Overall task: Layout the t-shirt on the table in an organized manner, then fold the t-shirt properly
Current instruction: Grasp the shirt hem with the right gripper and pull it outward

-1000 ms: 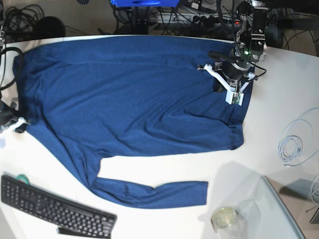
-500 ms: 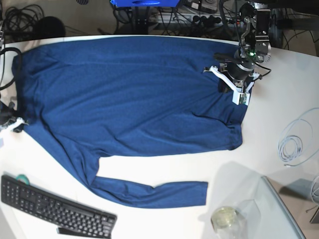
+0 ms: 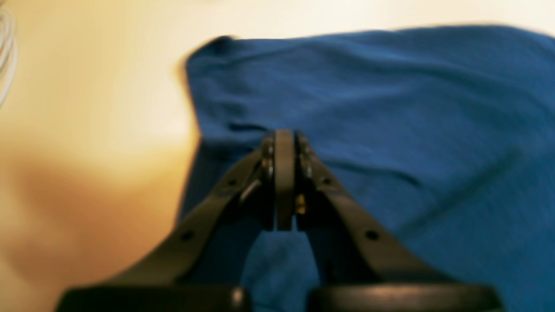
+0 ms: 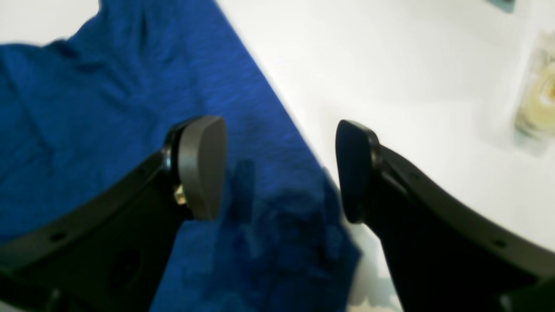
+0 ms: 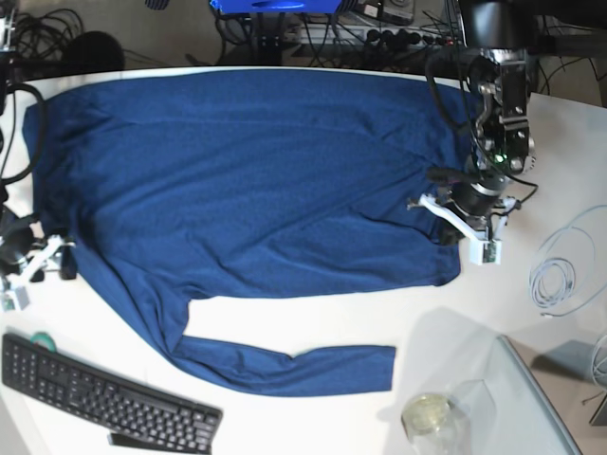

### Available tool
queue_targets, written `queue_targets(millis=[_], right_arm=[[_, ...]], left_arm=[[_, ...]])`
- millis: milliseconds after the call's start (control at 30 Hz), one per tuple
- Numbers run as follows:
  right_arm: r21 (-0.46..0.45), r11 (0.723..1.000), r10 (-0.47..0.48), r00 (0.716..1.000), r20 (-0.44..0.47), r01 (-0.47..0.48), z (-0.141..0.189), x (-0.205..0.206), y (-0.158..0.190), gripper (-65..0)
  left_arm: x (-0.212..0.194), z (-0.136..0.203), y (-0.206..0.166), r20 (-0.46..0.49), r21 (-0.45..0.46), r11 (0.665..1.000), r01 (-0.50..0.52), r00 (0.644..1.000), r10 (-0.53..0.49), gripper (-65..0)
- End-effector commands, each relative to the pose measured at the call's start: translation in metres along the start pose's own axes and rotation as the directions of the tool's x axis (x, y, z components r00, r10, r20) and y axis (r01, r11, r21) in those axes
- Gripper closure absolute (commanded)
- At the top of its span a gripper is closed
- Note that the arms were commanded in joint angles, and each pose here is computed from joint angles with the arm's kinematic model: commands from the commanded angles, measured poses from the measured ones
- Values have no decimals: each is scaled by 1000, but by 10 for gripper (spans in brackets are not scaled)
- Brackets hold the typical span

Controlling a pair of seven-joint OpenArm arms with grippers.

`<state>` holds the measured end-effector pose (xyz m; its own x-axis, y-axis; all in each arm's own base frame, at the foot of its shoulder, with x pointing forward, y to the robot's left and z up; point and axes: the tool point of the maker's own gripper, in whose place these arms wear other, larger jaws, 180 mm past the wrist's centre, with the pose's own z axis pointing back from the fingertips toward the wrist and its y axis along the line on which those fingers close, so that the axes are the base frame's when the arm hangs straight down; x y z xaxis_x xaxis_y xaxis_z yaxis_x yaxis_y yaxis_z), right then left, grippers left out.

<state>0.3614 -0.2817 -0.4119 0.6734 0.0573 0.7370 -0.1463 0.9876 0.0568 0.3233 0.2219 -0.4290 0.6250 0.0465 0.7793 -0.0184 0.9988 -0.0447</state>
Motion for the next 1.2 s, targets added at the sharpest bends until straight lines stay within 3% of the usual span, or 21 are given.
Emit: queue_targets(millis=[0,100,200,267,333,600,933,1167], right_arm=[[-1,1000,15,998,64,-15,6,22,-3,-375],[19,999,34,998,62,-36,9,15,9,-375],[59,997,45,996,77,-50,12,10,33,-377],[76,995,56,995,80,-62,17,5,44,-377],[91,993,66,995,68,-72,19,2,53,-377],[147,988,35,995,89,-48,18,1,87,-377],[154,987,36,998,51,-44,18,-9,90,-377],[156,987,41,998,55,-49,19,-9,91,-377]], left_arm=[[18,-3,14,26,29,1000,-10,1000,9,0],[20,-8,35,-10,73,996,-59,998,60,0],[23,-4,52,11,109,990,-93,996,92,-219],[24,-4,55,12,116,988,-100,995,99,-303],[26,-5,55,17,115,988,-101,995,100,-337],[45,-45,54,-13,98,980,-174,984,176,-337],[72,-82,45,-18,66,965,-255,966,257,-336],[54,-92,23,-48,33,980,-194,979,196,-334]])
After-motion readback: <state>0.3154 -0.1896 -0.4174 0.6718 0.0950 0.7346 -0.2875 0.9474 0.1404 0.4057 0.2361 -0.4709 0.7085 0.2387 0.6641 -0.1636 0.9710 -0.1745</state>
